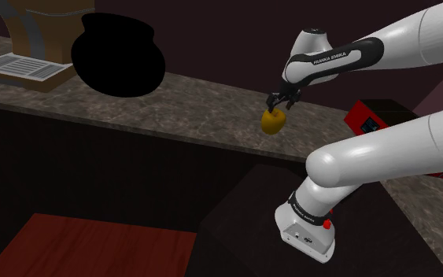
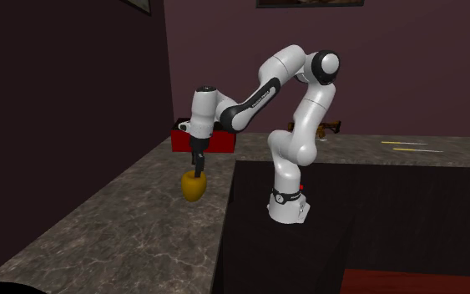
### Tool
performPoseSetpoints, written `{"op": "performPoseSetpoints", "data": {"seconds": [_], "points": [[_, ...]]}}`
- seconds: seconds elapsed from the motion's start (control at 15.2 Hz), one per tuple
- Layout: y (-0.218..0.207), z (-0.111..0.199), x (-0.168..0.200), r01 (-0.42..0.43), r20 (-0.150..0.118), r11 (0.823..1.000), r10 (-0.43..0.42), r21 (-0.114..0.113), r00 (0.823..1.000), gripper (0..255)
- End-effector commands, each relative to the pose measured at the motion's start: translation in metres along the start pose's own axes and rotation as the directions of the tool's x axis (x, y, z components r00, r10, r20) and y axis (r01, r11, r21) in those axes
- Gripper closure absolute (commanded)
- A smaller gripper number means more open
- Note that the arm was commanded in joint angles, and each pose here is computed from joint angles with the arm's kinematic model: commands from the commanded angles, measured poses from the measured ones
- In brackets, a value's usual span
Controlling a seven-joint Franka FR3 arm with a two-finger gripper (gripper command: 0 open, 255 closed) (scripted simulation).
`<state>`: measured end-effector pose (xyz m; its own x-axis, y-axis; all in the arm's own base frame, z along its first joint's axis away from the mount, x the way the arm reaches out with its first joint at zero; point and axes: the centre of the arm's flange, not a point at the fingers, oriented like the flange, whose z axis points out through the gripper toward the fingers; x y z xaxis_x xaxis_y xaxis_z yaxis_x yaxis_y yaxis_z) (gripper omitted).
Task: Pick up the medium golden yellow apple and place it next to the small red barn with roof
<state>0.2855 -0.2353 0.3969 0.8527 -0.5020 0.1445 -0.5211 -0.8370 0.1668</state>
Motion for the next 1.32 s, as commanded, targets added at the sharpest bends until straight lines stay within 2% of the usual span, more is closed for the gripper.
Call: {"op": "performPoseSetpoints", "data": {"seconds": [0.0,0.07,0.66,1.25], "points": [[0.0,0.0,0.0,0.0,0.0,1.0,0.0,0.0,1.0,0],[0.0,0.0,0.0,0.0,0.0,1.0,0.0,0.0,1.0,255],[0.0,0.0,0.0,0.0,0.0,1.0,0.0,0.0,1.0,255],[0.008,-0.046,0.007,0.0,0.0,1.0,0.0,0.0,1.0,255]]}}
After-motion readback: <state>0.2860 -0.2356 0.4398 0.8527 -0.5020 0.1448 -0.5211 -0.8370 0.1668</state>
